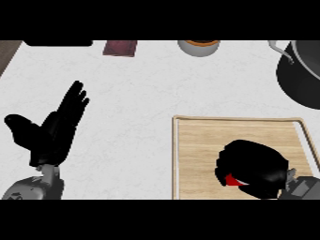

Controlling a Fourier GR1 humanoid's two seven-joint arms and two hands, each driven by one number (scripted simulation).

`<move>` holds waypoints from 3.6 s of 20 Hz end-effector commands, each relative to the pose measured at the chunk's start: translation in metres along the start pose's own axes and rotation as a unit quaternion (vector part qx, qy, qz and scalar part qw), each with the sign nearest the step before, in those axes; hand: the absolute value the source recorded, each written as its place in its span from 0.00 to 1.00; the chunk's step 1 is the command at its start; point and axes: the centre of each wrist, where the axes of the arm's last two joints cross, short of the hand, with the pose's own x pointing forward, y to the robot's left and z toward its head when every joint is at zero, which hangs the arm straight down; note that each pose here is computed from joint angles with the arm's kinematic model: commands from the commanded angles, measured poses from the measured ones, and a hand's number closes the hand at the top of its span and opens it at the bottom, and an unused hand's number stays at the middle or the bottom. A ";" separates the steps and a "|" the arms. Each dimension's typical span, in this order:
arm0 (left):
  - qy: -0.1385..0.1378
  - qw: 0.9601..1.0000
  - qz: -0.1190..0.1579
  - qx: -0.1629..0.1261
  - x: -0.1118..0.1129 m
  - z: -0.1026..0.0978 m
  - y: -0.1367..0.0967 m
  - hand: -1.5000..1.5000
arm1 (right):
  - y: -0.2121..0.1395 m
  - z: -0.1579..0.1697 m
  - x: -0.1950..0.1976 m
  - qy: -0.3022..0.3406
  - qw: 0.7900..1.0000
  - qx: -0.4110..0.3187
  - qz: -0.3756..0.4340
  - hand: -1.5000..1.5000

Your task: Pick the can from the tray and place it in the pot

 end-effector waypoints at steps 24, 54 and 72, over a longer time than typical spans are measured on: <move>0.001 1.000 -0.005 0.008 0.003 0.002 0.019 0.50 | -0.007 0.223 -0.100 0.744 0.530 -0.349 -0.208 1.00; -0.004 1.000 0.000 -0.011 -0.005 -0.016 -0.008 0.50 | -0.174 0.226 -0.176 0.676 0.537 -0.472 -0.179 1.00; -0.010 1.000 0.002 -0.013 0.003 -0.001 -0.008 0.50 | -0.076 0.170 -0.232 0.587 0.470 -0.534 -0.385 0.00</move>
